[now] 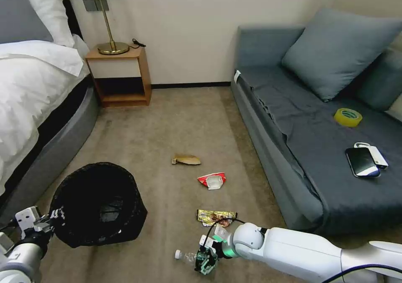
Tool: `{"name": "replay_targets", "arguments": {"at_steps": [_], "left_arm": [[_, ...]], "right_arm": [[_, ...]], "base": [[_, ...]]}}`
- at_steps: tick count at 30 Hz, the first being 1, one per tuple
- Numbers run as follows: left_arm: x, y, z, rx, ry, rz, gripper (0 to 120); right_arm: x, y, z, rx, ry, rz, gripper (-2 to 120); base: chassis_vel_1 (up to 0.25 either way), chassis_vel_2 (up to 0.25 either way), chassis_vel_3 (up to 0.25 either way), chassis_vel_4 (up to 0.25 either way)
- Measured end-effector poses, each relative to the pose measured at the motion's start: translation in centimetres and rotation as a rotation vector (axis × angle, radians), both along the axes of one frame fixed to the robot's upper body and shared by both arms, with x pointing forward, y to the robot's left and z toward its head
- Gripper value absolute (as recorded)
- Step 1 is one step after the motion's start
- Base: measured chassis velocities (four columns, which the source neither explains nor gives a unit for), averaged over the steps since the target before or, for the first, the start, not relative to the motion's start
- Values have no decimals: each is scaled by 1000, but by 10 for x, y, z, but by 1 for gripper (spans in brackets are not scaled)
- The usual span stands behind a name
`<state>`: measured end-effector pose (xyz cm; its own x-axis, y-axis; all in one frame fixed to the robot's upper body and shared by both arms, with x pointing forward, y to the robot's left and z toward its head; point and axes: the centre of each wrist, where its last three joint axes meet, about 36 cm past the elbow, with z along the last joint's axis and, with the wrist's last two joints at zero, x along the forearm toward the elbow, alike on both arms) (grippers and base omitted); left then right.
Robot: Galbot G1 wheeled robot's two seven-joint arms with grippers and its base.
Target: Pick up the trash bin, then pick up the garbage on the floor and place it into the trash bin.
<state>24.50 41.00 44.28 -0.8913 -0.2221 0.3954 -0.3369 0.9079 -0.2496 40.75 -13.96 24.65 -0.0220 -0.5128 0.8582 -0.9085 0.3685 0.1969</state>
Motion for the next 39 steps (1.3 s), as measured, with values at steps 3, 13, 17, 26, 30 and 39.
{"name": "replay_targets", "arguments": {"at_steps": [3, 13, 17, 26, 30, 39], "left_arm": [[0, 1, -1, -2, 0, 1, 4], [0, 1, -2, -3, -3, 2, 4], [1, -1, -4, -5, 1, 0, 4], [3, -12, -11, -12, 9, -9, 4], [3, -14, -11, -8, 10, -10, 4], [4, -22, -10, 1, 6, -21, 4]], "right_arm": [[0, 0, -1, -8, 2, 0, 73], [-1, -4, -2, -12, 2, -4, 35], [4, -7, 5, 0, -16, -21, 23], [40, -22, 65, 101, -152, -143, 15], [54, -32, 98, 152, -233, -175, 15], [92, -34, 201, 375, -403, -252, 15]], "base": [[0, 0, 0, 0], [0, 0, 0, 0], [0, 0, 0, 0], [0, 0, 0, 0], [0, 0, 0, 0], [0, 0, 0, 0]]}}
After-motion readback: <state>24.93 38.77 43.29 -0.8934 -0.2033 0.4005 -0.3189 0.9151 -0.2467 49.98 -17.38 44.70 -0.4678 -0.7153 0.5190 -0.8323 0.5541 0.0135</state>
